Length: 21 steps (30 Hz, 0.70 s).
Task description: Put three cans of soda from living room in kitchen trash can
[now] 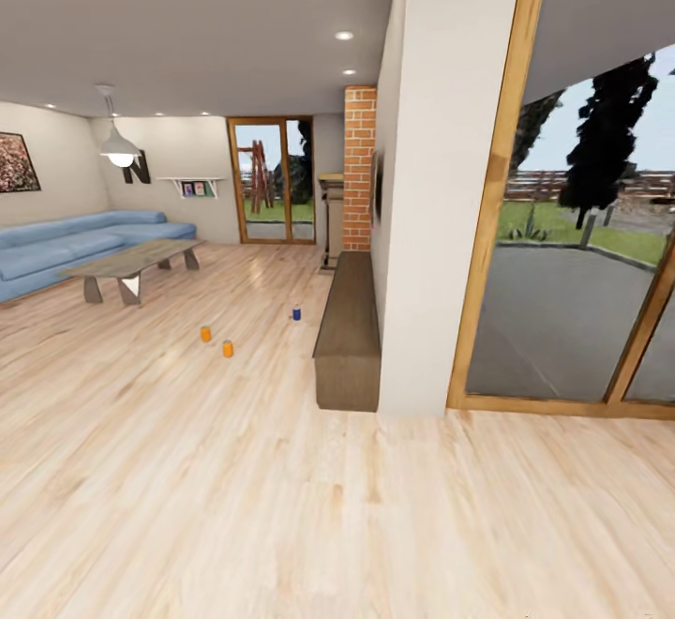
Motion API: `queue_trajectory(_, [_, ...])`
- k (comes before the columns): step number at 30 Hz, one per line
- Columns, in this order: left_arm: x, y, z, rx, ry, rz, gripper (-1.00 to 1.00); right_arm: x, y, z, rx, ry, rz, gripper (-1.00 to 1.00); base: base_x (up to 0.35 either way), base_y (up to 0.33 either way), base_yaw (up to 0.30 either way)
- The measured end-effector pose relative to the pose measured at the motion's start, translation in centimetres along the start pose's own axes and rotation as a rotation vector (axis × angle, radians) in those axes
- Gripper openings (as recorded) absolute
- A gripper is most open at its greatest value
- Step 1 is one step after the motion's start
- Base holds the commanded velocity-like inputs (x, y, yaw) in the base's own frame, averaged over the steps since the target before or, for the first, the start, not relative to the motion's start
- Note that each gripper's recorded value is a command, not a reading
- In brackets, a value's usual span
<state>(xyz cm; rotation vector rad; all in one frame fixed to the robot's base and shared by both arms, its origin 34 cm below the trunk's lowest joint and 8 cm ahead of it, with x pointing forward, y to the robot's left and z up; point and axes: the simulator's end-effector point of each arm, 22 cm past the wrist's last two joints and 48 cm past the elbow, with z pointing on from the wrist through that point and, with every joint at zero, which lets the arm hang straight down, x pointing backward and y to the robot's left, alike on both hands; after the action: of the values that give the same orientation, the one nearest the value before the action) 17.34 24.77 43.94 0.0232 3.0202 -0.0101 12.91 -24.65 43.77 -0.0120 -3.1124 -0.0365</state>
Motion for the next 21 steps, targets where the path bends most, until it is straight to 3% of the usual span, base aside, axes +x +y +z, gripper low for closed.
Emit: queue_trajectory(21, [-0.18,0.01,0.00,0.000,-0.008,-0.002,1.00,0.06,0.16,0.00,-0.012,0.001,0.000,1.00,-0.032,-0.001,-0.284])
